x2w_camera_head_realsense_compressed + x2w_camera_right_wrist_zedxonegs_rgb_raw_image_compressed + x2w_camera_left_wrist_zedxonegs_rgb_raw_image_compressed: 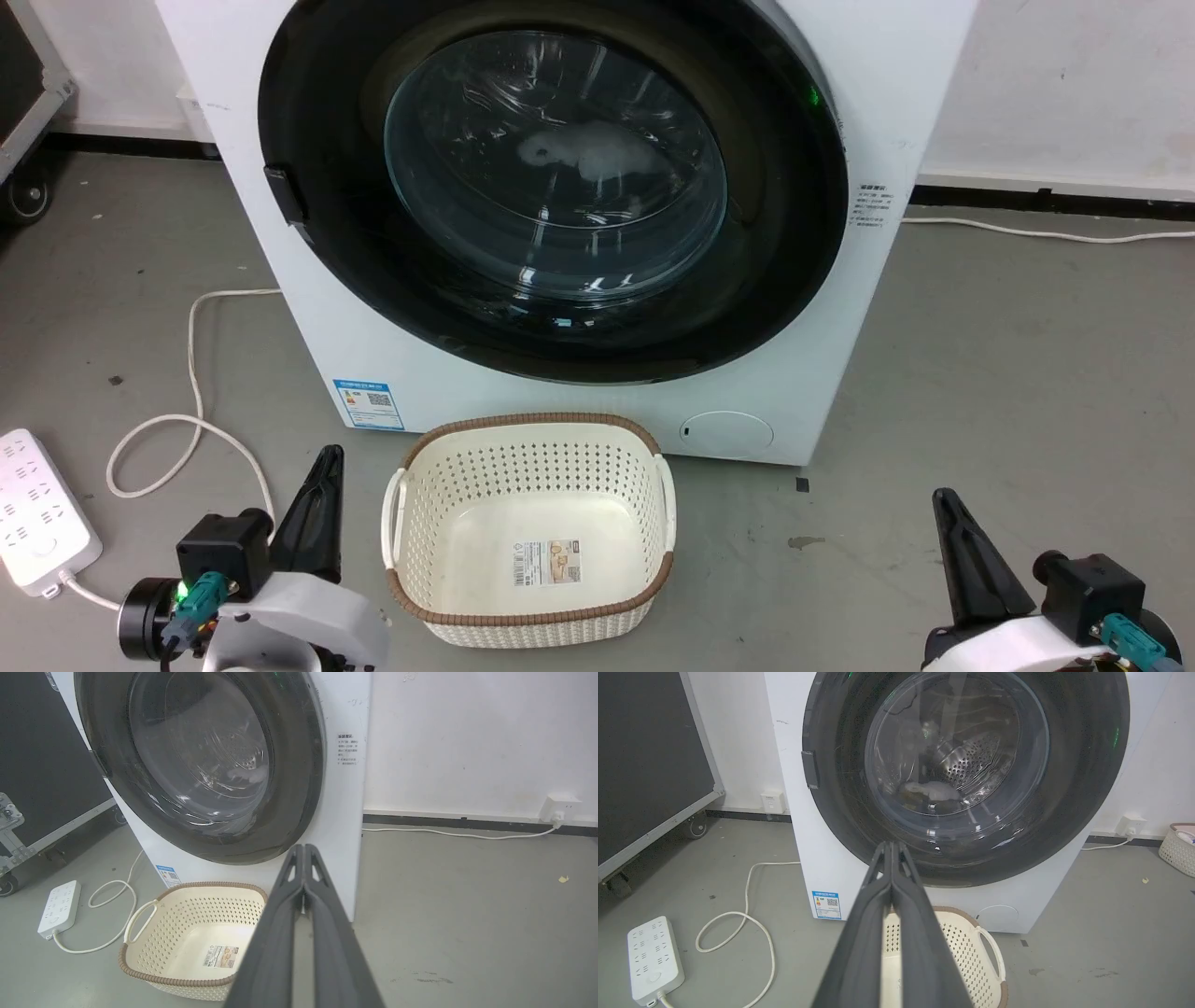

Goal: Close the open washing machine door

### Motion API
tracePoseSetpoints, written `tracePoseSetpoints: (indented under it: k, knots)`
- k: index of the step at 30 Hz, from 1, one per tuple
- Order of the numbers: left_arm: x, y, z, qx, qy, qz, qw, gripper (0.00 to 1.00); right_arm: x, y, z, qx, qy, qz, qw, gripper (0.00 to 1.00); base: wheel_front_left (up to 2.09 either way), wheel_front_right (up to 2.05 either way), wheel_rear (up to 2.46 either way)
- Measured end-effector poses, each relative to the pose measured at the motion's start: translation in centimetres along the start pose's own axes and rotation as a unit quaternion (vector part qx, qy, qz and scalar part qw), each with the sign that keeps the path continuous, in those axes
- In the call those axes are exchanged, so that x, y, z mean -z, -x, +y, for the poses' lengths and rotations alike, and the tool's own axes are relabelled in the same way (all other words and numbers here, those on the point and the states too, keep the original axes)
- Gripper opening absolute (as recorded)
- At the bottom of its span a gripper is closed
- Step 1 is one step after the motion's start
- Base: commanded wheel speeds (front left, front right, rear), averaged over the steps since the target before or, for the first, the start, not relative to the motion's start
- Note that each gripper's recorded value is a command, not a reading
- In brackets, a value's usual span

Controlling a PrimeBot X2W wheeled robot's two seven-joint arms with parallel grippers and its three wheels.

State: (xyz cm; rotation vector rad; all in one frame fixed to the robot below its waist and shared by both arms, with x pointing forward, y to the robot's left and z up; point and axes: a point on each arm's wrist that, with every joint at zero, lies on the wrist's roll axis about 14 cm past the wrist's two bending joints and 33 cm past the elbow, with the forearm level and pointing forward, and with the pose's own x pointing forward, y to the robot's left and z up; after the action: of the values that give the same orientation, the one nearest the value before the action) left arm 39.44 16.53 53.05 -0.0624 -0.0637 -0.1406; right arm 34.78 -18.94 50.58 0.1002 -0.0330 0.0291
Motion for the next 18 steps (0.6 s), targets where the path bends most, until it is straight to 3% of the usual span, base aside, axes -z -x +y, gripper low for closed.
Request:
tracePoseSetpoints:
  k: [18]
  knots:
    - [-0.11, 0.25, -0.07, -0.007, -0.008, 0.002, 1.000, 0.00, -0.14, -0.35, 0.52, -0.009, 0.012, 0.006, 1.000, 0.00, 0.00, 0.00, 0.00]
